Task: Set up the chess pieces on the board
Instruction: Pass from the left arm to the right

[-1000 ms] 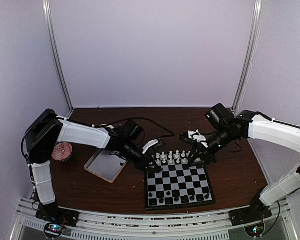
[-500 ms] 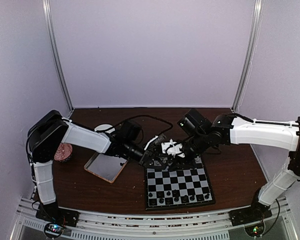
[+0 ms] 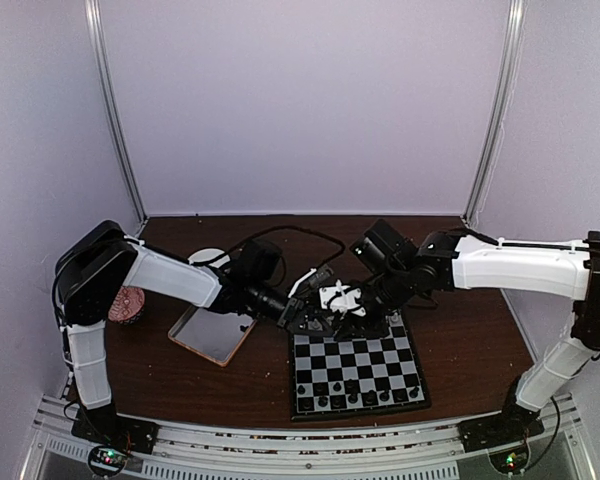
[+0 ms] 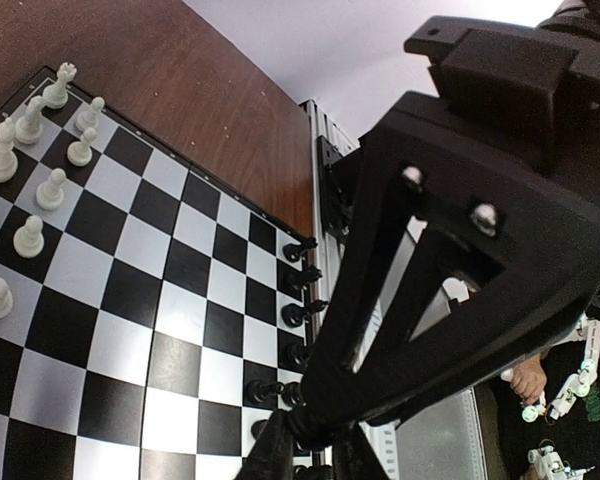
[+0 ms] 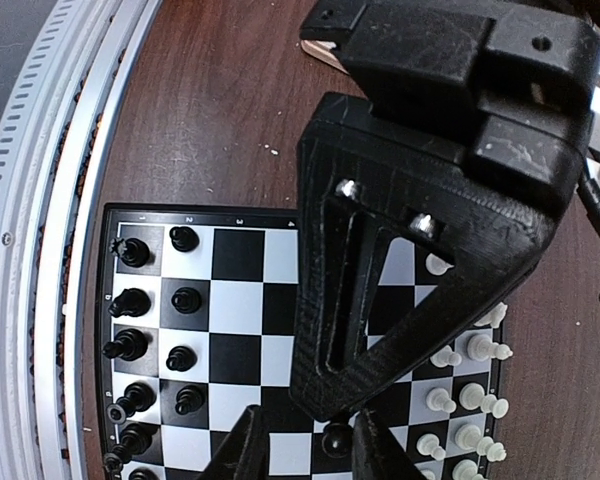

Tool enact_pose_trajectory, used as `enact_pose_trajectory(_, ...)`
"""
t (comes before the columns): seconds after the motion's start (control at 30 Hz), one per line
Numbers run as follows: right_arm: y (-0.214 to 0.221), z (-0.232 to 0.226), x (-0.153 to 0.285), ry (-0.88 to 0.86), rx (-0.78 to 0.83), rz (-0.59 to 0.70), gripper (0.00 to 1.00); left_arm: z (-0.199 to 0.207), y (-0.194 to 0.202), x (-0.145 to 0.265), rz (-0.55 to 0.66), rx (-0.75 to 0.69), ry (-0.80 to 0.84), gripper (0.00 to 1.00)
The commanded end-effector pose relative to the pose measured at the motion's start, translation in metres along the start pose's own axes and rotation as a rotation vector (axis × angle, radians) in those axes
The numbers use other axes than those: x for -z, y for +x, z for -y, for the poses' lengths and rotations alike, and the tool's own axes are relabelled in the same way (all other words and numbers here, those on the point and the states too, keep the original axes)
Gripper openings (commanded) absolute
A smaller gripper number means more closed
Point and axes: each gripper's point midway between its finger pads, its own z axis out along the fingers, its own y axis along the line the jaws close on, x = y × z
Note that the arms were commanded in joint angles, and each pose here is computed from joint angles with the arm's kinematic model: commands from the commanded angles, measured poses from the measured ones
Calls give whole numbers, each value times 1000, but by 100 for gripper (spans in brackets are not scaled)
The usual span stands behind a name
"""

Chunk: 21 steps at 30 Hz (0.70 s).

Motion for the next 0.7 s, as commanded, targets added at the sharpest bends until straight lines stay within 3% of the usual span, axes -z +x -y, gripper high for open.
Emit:
enact_pose_trajectory(0.0, -7, 3, -2, 5, 16, 14, 28, 7, -1, 2, 6, -31, 40, 13)
enact_pose_trajectory(0.27, -7, 6, -6, 14, 6, 16, 14, 7, 1, 1, -1, -34, 47, 14)
enact_pose_trajectory(0.37, -8, 9, -5, 28, 3, 17, 9, 6, 4, 1, -14, -30, 43, 18)
enact_pose_trajectory(0.67, 12, -2, 16, 30, 26, -74, 6, -5, 6, 16, -32, -46, -75, 30)
